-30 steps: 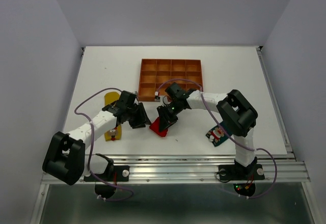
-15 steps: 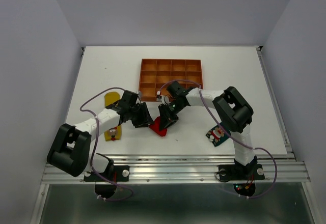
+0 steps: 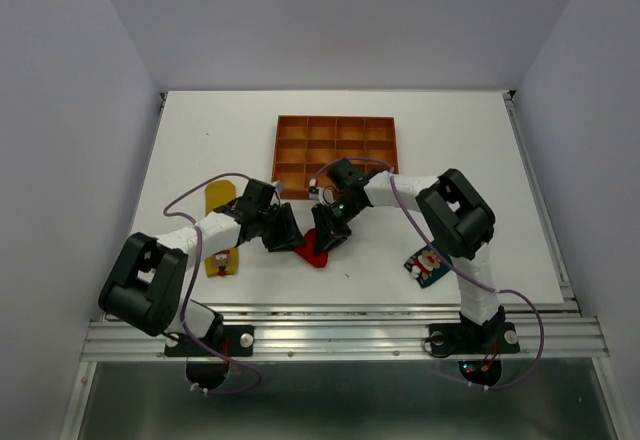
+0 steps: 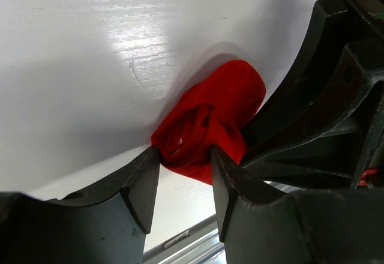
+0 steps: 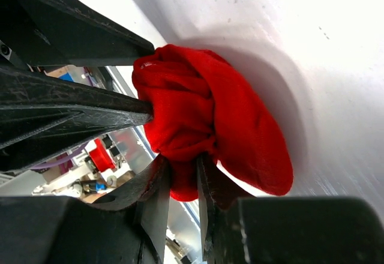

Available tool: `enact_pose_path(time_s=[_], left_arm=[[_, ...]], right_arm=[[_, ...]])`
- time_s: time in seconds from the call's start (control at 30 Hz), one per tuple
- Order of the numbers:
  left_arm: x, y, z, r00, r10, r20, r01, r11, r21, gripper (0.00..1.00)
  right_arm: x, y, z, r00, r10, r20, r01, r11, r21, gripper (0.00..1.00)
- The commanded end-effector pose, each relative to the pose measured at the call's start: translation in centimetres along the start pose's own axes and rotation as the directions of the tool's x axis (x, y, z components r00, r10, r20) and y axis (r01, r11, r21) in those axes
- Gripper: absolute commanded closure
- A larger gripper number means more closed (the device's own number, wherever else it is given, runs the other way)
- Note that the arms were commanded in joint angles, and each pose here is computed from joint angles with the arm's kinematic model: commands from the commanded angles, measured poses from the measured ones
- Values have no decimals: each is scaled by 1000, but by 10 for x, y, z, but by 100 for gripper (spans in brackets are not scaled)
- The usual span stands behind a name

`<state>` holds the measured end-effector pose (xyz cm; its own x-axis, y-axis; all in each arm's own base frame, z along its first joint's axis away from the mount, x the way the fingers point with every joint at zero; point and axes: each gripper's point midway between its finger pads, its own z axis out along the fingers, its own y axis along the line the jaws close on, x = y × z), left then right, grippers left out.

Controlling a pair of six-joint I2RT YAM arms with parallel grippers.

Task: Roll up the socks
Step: Pick up the sock at the center of the board.

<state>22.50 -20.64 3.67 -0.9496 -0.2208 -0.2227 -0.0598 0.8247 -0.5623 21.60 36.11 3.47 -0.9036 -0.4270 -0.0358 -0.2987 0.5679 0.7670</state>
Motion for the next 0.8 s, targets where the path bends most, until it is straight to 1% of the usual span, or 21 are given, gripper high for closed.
enact_pose_path(time_s=[0.0,0.13,0.17,0.23,0.3,0.33,0.4,0.43,0.47,0.5,0.53,0.7,0.77], left_arm=[[8,-2,5,999,29,-29,-29,1000,12,50],[8,-2,9,999,29,-34,-28,1000,9,51],[8,-2,11,999,25,-36,-25,1000,5,53],[8,0,12,999,18,-36,-18,1000,-2,57],[10,3,15,999,10,-44,-11,1000,-16,66],[10,5,16,999,2,-40,-3,1000,-30,75],[9,12,18,999,-12,-32,10,998,-69,85],[10,14,18,999,-15,-36,12,996,-86,92],[10,16,18,999,-14,-37,10,995,-103,94],[10,18,19,999,-12,-36,8,993,-119,94],[11,23,19,999,-15,-33,10,988,-151,96],[10,27,19,1000,2,-29,-8,974,-227,99],[9,27,18,1000,1,-21,-6,969,-245,99]], right_arm=[[-14,-31,3,999,9,51,-15,991,134,91],[-17,-33,2,998,-7,60,-2,989,150,88],[-17,-33,2,998,-12,60,2,989,150,85],[-18,-33,2,998,-14,62,5,988,153,84],[-18,-34,1,998,-19,64,9,987,160,82],[-19,-36,0,997,-24,70,12,984,175,81],[-21,-37,-2,996,-36,77,21,981,190,78],[-22,-35,-4,995,-50,85,33,980,194,75],[-23,-34,-6,994,-61,89,43,980,196,73],[-26,-32,-8,992,-79,95,59,978,199,67],[-29,-28,-12,989,-101,108,78,976,202,66],[-45,-6,-31,961,-216,171,179,961,211,53],[-50,1,-40,941,-274,199,220,941,255,52]])
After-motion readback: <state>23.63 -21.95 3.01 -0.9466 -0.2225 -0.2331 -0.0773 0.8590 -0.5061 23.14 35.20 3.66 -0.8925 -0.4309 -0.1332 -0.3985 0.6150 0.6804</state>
